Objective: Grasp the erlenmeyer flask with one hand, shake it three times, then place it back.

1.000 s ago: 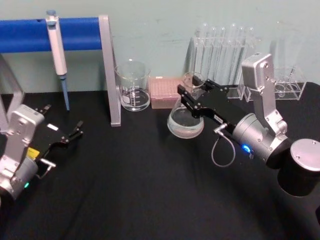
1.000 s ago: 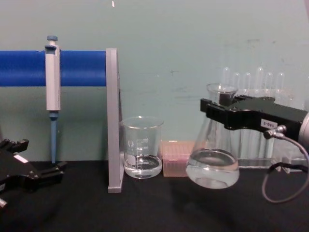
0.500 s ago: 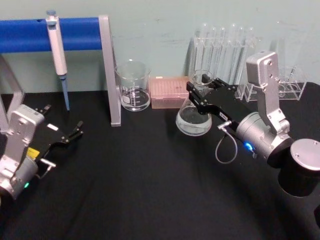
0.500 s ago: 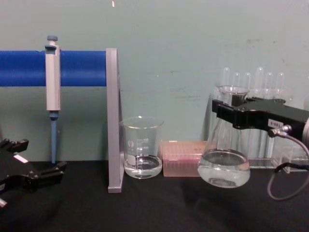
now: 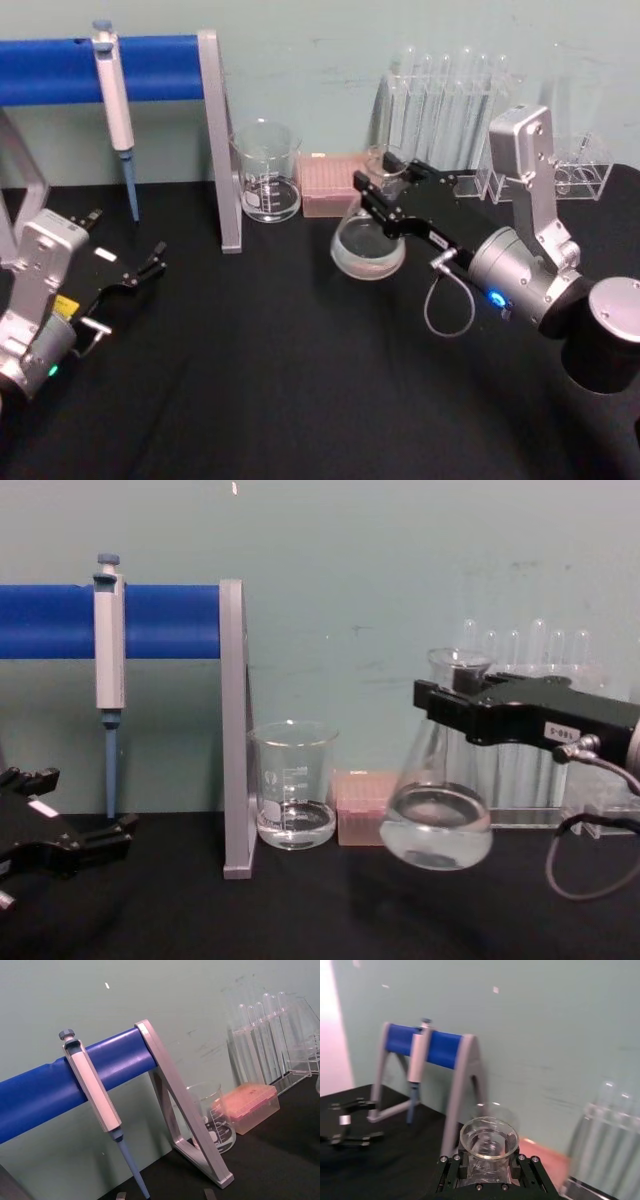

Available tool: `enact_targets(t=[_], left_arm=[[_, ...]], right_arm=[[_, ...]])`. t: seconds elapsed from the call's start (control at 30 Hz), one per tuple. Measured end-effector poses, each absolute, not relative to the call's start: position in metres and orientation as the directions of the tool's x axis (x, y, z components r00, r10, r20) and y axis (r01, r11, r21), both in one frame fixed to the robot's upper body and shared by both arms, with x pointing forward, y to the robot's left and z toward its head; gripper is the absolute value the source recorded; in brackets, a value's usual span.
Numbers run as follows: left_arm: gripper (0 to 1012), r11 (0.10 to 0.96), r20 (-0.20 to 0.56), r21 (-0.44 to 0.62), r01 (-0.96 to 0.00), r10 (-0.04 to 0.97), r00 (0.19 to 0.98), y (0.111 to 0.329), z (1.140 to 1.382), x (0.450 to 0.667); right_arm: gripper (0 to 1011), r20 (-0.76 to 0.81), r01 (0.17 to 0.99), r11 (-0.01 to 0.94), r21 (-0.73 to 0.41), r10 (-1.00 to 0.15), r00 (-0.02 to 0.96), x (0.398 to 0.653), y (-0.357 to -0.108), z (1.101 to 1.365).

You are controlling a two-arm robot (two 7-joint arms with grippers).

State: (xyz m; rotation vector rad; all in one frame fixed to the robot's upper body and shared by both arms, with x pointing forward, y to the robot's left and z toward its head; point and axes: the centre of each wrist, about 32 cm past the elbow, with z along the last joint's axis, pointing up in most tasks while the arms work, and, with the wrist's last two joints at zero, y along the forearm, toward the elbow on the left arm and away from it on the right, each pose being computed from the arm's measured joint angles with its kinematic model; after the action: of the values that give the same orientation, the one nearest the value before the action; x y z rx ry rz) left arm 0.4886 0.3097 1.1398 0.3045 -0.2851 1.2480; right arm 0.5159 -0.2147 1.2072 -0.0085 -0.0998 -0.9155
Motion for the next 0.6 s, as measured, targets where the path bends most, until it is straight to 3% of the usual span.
enact_targets(t=[0.33,0.6], left_arm=[[1001,0.287,0.374,0.070,-0.955,0.880,0.292,0.3096,1.1398,0.4886],[1001,0.287,0.374,0.070,-0.955,0.880,0.292,0.3097,1.1398,0.4886]], right_arm=[[456,0.127,0.608,0.793,0.046,-0.608,0.784,0.5120,-0.2193,1.2124],[456,0.137,0.468,0.883,0.039,-0.469,0.872,0.5109,-0.2201,1.2151]])
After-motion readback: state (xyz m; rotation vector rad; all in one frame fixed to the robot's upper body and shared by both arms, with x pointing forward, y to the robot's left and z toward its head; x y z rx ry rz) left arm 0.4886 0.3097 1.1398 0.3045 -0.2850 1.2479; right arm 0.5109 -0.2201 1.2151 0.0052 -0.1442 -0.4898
